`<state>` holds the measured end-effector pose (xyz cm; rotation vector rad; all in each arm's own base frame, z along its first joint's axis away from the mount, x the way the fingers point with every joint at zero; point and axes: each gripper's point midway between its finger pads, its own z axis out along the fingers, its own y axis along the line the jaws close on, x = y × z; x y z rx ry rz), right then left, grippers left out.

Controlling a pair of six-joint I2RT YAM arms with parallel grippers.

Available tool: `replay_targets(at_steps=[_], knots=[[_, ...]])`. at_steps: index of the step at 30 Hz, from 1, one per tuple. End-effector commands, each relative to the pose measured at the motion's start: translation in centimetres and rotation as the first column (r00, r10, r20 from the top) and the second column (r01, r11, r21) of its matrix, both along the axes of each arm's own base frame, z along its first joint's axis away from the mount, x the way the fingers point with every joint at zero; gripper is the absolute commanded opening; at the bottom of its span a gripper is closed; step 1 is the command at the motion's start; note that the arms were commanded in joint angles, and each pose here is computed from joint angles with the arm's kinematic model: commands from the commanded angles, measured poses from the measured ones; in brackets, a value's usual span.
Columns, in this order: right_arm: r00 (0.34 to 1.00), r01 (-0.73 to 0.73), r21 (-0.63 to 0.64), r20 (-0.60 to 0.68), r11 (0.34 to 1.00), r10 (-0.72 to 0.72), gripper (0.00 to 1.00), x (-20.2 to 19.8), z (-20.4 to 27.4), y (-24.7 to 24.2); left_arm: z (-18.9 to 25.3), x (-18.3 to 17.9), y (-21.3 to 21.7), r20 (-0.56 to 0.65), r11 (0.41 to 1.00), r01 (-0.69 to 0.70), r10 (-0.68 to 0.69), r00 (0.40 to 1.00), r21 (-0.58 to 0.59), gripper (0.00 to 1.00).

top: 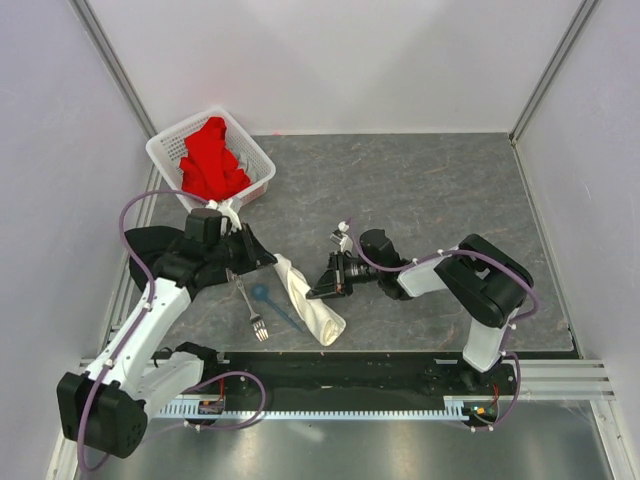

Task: Fold the napkin into a case and place the utensils inside
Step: Turn over the smaller rectangle-folded napkin at the center of the board.

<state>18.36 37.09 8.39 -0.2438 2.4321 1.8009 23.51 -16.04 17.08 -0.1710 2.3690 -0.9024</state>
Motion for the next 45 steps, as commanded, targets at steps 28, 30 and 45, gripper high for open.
replay_targets(at_steps=[28, 30, 45], knots=[[0.972, 0.198, -0.443, 0.203, 0.875, -0.117, 0.70, 6.4, -3.5, -12.7, -6.7, 2.8, -8.4, -0.111, 0.990, 0.140, -0.139, 0.984, 0.008, 0.13], [0.947, 0.234, -0.571, 0.316, 0.787, -0.052, 0.71, 6.7, -2.4, -13.4, -7.1, 3.1, -8.8, -0.121, 0.989, 0.148, -0.146, 0.982, 0.002, 0.12], [0.953, 0.172, -0.591, 0.301, 0.788, 0.017, 0.40, -1.5, -5.4, -11.3, -12.7, 5.6, -9.1, -0.208, 0.986, 0.131, -0.107, 0.972, 0.104, 0.11]])
